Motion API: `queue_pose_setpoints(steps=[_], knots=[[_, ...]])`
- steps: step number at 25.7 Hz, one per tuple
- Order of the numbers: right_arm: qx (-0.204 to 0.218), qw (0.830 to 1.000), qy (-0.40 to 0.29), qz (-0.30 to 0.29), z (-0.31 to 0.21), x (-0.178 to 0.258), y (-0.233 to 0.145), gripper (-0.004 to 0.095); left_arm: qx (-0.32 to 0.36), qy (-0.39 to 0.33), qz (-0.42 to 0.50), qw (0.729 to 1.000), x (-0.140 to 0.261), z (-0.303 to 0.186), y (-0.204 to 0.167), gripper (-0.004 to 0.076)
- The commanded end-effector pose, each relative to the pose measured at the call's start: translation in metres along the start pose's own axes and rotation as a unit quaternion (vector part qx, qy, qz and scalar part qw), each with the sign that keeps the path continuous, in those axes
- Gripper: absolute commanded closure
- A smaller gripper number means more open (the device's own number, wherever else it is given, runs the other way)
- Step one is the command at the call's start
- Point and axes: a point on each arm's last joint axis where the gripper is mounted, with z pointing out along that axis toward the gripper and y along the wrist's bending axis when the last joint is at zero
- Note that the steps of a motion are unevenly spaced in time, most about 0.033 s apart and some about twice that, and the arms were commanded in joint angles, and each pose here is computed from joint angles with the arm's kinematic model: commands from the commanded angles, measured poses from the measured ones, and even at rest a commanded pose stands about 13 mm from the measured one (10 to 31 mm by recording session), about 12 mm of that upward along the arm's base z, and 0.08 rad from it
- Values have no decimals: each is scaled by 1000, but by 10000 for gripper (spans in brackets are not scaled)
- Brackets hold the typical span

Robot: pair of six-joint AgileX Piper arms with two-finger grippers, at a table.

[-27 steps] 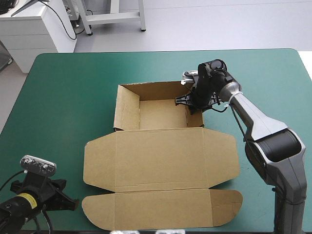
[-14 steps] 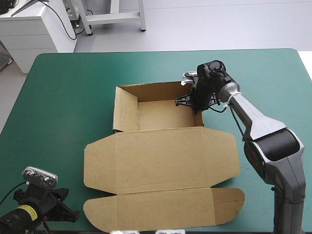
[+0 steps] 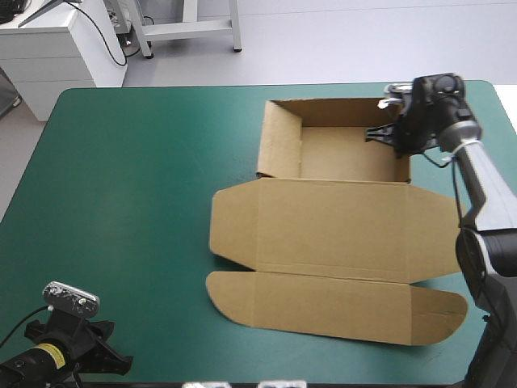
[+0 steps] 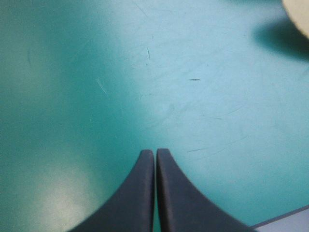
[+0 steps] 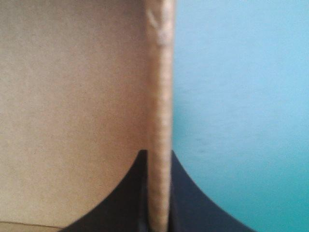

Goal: Fold the box

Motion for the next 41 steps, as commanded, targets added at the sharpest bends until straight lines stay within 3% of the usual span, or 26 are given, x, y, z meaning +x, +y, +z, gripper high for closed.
queue_pose_setpoints(steps=[1, 10, 14, 16, 20, 22, 30, 37, 41], knots=[[47, 996, -59, 36, -52, -2, -68, 929, 4, -27, -2, 1000, -8, -5, 0, 731], [121, 979, -48, 154, -59, 18, -192, 928, 4, -27, -2, 1000, -8, -5, 0, 731], [150, 974, -39, 165, -58, 24, -210, 889, 4, -27, -2, 1000, -8, -5, 0, 731], [151, 973, -38, 170, -59, 26, -214, 797, 4, -27, -2, 1000, -8, -5, 0, 731], [147, 975, -38, 165, -58, 26, -214, 503, 4, -27, -2, 1000, -8, -5, 0, 731], [146, 975, -40, 165, -60, 26, -213, 460, 2, -27, -1, 1000, -8, -5, 0, 731], [126, 977, -124, 121, -134, 41, -188, 497, 1, -27, -1, 1000, -8, -5, 0, 731], [36, 981, -169, 86, -178, 91, -144, 925, 1, -27, -1, 1000, -8, -5, 0, 731], [24, 980, -175, 88, -189, 131, -125, 922, 1, -27, -1, 1000, -8, -5, 0, 731]])
